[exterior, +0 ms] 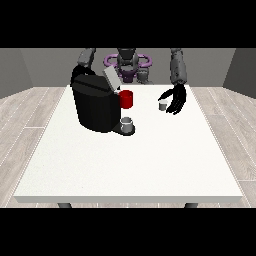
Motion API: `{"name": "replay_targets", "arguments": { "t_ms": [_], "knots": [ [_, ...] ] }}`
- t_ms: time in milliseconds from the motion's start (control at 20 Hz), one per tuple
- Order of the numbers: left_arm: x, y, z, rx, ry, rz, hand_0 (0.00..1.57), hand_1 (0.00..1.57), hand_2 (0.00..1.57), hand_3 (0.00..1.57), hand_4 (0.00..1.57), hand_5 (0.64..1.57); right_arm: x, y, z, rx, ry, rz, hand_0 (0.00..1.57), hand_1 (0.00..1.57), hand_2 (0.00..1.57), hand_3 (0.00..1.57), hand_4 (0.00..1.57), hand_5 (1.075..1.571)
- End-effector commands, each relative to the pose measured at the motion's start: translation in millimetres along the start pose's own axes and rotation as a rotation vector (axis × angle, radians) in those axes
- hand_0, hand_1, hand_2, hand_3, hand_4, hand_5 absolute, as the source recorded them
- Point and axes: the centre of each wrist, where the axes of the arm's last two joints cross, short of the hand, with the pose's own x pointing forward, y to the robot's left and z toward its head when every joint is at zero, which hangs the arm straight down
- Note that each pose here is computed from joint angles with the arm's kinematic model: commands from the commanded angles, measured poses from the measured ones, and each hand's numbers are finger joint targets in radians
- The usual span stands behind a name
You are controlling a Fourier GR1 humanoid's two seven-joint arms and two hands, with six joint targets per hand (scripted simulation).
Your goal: Insert the coffee pod into the coffee machine and close the lid
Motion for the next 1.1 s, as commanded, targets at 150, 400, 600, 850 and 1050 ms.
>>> {"name": "replay_targets", "arguments": {
  "t_ms": [150,400,600,850,1050],
  "knots": [
    [-10.9,-15.2,0.6,0.094,-0.020,-0.042,0.84,0.84,0.97,0.74,0.39,1.571,1.6,2.9,6.8,0.034,-0.024,-0.026,0.00,0.00,0.00,0.00,0.49,1.571],
    [-2.2,-16.7,-4.7,0.068,-0.027,-0.144,0.99,0.99,1.09,0.87,0.29,1.571,5.5,-16.4,-9.8,-0.005,-0.010,-0.048,0.00,0.00,0.00,0.00,0.53,1.571],
    [-1.3,-9.0,-10.8,0.046,-0.018,-0.179,1.03,1.03,1.11,0.89,0.29,1.571,11.3,0.7,-7.2,0.021,-0.027,-0.037,0.00,0.00,0.00,0.00,0.41,1.571],
    [7.4,1.5,-12.7,-0.010,-0.118,-0.174,1.32,1.32,1.43,1.41,0.55,1.571,-23.0,-25.7,0.3,-0.033,0.038,-0.053,0.00,0.00,0.00,0.00,0.43,1.571],
    [39.2,12.1,-27.9,-0.015,-0.220,-0.141,1.45,1.45,1.45,1.39,0.62,1.571,-17.5,-5.7,-2.3,-0.021,0.074,-0.052,0.00,0.00,0.00,0.00,0.50,1.571]
  ]
}}
